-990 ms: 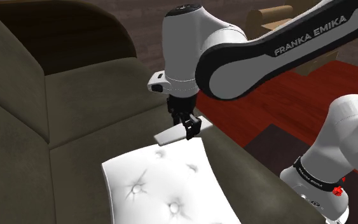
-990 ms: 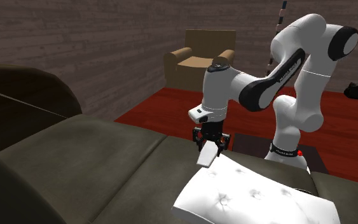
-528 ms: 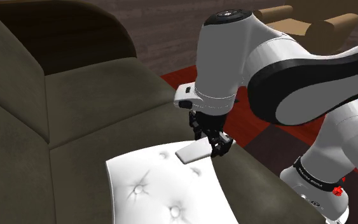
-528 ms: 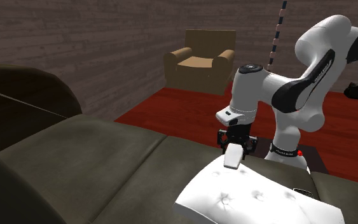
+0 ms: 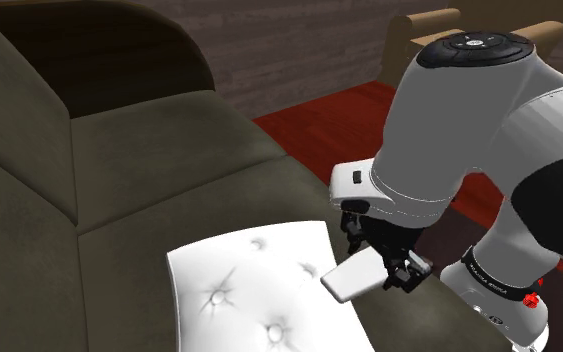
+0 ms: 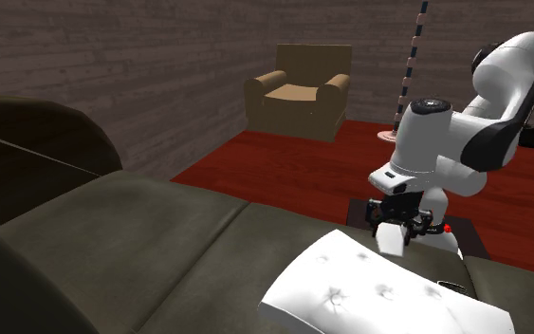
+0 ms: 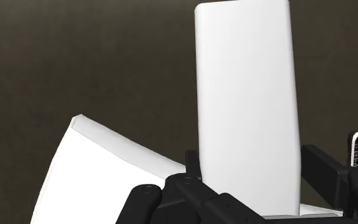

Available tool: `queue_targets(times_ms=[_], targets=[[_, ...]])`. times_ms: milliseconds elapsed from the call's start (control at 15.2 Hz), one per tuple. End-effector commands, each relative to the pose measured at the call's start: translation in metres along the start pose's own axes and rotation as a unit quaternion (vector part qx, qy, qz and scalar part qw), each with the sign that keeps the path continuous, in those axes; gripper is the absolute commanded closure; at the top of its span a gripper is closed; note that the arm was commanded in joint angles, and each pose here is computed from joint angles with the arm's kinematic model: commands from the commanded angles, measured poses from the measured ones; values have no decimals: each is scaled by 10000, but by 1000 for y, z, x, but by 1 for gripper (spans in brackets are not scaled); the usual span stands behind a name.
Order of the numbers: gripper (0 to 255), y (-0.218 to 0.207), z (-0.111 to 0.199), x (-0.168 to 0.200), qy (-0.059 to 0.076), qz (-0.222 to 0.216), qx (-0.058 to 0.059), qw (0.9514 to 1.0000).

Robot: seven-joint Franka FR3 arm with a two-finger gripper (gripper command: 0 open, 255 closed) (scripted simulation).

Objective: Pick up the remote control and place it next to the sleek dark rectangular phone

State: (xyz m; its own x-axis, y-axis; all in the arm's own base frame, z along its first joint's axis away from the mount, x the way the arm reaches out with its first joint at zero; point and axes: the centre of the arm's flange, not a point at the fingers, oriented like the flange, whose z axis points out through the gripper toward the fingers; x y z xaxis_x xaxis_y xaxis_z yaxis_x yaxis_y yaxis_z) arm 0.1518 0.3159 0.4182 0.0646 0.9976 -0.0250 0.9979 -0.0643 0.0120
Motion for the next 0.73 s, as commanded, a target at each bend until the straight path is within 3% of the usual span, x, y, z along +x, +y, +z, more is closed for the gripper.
queue_targets(times_ms=[0, 660], targets=[[255, -30, -1, -6, 0, 6, 1, 10000], [255, -160, -4, -29, 0, 6, 1, 10000]])
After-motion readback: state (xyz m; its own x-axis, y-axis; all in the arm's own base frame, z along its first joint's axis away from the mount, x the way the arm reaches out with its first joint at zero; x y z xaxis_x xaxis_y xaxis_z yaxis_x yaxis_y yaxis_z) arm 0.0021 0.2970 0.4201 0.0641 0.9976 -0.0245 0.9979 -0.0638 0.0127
